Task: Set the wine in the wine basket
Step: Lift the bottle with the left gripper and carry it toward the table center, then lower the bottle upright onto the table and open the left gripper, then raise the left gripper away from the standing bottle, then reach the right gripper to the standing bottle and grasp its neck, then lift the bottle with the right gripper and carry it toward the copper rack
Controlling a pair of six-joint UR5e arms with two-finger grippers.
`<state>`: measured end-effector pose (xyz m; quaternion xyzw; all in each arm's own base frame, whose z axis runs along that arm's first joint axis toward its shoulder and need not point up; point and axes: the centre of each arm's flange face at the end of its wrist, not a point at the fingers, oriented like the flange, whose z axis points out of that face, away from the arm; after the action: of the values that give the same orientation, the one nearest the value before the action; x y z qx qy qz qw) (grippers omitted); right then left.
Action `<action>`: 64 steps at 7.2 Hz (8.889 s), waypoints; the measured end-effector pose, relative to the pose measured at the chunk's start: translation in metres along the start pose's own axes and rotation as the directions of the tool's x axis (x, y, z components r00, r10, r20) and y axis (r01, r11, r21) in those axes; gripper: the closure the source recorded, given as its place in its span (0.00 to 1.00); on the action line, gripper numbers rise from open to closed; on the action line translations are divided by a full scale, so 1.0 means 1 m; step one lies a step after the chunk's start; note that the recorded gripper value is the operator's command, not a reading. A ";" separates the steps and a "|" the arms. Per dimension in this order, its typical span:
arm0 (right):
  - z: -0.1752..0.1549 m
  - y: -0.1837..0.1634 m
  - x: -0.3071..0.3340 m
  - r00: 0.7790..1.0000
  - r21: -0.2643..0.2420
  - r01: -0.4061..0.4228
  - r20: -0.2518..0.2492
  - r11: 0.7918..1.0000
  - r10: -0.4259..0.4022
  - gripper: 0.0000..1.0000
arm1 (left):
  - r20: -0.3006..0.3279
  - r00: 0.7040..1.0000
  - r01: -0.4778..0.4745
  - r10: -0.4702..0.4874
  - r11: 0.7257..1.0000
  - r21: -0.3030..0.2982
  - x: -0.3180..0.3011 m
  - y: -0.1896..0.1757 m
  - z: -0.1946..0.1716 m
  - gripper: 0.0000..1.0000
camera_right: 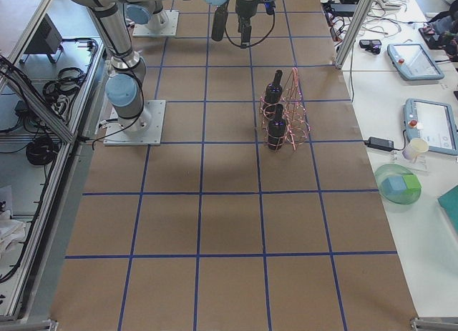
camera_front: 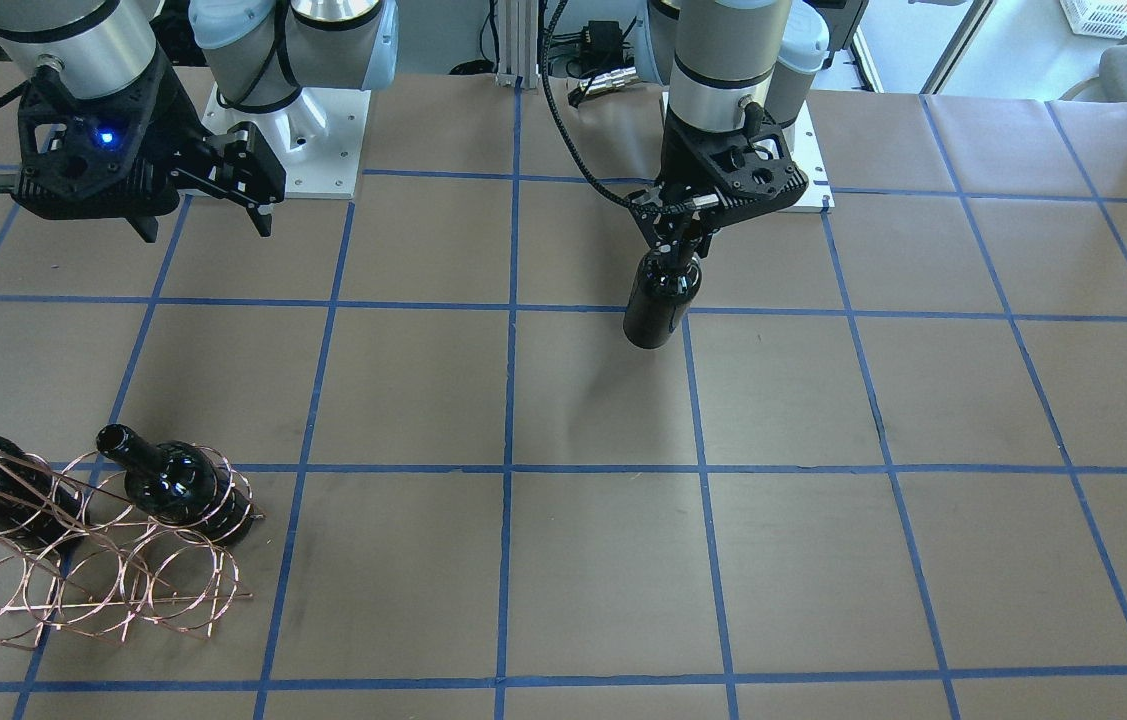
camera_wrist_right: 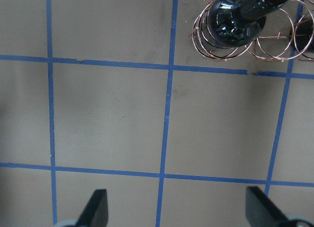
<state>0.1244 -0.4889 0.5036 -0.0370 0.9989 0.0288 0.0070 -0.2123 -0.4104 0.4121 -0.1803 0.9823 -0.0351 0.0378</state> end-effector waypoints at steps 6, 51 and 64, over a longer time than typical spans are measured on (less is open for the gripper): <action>0.006 0.001 0.002 1.000 -0.013 0.001 -0.019 1.000 -0.001 0.00 | 0.014 1.000 0.001 -0.002 1.000 0.017 0.018 0.026 0.014 1.00; 0.097 0.117 -0.402 1.000 0.107 0.001 0.014 0.994 -0.003 0.00 | -0.131 0.886 -0.459 0.445 0.883 -0.104 -0.308 -0.168 -0.081 0.00; 0.136 0.112 -0.421 1.000 0.068 0.004 -0.014 0.998 -0.003 1.00 | -0.140 0.885 -0.461 0.445 0.880 -0.116 -0.307 -0.164 -0.074 0.00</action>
<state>0.5377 -0.3384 0.3815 -0.0388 0.9992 -0.0053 0.0015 0.1249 -0.4502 0.5185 0.0543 0.9976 0.0368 -0.0219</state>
